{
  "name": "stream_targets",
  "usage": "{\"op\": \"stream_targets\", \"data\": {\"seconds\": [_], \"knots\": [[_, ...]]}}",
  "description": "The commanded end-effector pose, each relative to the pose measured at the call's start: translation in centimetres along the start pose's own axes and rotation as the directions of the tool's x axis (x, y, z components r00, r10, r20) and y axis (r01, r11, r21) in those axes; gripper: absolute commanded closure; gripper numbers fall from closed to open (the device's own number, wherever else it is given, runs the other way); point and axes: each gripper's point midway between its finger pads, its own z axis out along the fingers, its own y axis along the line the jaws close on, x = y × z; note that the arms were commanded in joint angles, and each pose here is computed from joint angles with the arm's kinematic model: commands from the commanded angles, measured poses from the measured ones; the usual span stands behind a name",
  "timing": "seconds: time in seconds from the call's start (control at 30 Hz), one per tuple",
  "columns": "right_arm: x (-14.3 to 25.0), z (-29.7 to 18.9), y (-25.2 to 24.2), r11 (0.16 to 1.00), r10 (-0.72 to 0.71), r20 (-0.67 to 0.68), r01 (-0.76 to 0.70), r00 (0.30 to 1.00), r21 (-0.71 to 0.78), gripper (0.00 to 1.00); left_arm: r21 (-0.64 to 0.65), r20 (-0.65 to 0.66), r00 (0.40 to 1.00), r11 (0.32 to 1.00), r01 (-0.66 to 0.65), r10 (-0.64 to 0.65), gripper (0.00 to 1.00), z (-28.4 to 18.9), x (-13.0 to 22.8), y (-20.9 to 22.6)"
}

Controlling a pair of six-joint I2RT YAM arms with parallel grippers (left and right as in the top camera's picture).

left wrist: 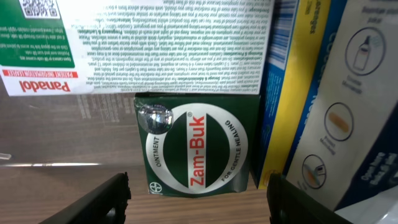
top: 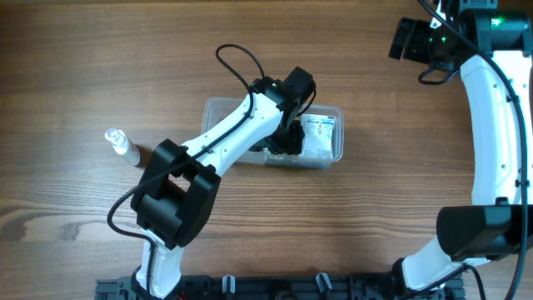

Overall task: Pack container
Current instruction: 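Lower the Buk tin into the container's middle and release it, then move the left gripper to the white spray bottle and grasp it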

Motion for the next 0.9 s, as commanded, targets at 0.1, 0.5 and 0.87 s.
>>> {"op": "stream_targets", "data": {"seconds": [0.1, 0.5, 0.87], "knots": [[-0.3, -0.3, -0.2, 1.0, 0.014, 0.015, -0.014, 1.0, 0.013, 0.0, -0.032, 0.025, 0.999, 0.999, 0.028, -0.027, 0.3, -0.8, -0.8, 1.1], [-0.3, -0.3, -0.2, 1.0, 0.014, 0.015, -0.014, 1.0, 0.013, 0.0, -0.009, 0.217, 0.967, 0.99, 0.138, -0.133, 0.21, -13.4, -2.6, 7.5], [-0.3, -0.3, -0.2, 1.0, 0.014, 0.015, -0.014, 1.0, 0.013, 0.0, -0.102, 0.37, 0.797, 0.832, 0.545, -0.477, 0.09, -21.2, 0.4, 24.9]]}}
